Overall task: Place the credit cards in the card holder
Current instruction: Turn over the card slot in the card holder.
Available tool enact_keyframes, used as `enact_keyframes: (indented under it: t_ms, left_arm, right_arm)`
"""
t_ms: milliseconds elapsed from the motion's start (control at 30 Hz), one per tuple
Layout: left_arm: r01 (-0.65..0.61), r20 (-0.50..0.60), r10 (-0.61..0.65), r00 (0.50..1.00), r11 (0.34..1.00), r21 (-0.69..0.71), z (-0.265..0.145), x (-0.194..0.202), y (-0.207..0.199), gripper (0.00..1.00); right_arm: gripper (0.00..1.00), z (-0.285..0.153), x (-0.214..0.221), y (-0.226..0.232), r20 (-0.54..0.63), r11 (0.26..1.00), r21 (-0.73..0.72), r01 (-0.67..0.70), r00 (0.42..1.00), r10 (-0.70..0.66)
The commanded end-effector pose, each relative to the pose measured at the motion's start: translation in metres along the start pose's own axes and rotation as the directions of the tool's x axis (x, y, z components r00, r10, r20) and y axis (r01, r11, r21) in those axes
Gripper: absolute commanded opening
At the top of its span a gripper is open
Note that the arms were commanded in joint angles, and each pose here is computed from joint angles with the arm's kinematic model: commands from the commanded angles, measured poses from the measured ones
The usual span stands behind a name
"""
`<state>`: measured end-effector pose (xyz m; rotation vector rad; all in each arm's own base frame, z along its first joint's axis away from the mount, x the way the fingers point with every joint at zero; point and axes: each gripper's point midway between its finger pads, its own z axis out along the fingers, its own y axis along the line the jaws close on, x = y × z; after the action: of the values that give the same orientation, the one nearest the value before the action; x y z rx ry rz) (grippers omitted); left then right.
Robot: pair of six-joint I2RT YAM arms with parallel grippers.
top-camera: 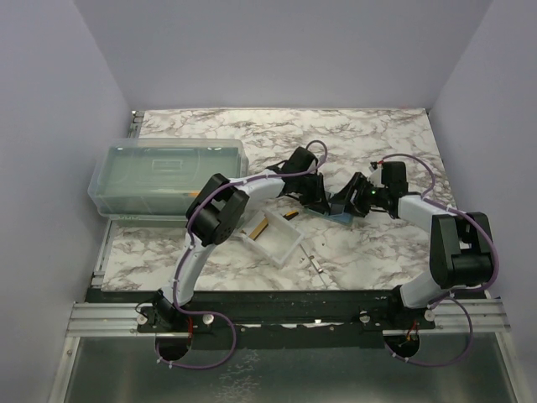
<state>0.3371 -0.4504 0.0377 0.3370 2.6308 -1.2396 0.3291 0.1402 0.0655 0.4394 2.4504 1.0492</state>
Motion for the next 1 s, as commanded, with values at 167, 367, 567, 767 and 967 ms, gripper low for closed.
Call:
enact_keyframes:
  t_ms: [167, 367, 567, 767, 967]
  left_arm:
    - [-0.022, 0.060, 0.022, 0.998, 1.000, -0.002, -0.041, -0.018, -0.023, 0.22]
    - [-0.069, 0.096, 0.067, 0.993, 0.997, 0.019, -0.080, -0.024, -0.055, 0.32]
    - [-0.124, 0.138, 0.121, 0.983, 0.992, 0.016, -0.130, -0.016, -0.081, 0.41]
    - [-0.144, 0.158, 0.138, 0.978, 0.989, 0.025, -0.166, 0.001, -0.096, 0.44]
    - [-0.199, 0.180, 0.195, 0.964, 0.980, 0.005, -0.204, 0.019, -0.106, 0.52]
  right_arm:
    - [0.59, 0.004, -0.002, 0.015, -0.037, 0.996, -0.079, 0.029, 0.999, -0.032]
    - [0.60, 0.009, -0.011, 0.023, -0.025, 0.993, -0.106, 0.050, 0.998, -0.053]
    - [0.60, 0.014, -0.013, 0.026, -0.026, 0.993, -0.103, 0.057, 0.998, -0.060]
    - [0.61, 0.020, -0.013, 0.028, -0.037, 0.992, -0.100, 0.076, 0.996, -0.080]
    - [0.62, 0.041, -0.001, 0.041, -0.110, 0.986, -0.139, 0.094, 0.988, -0.110]
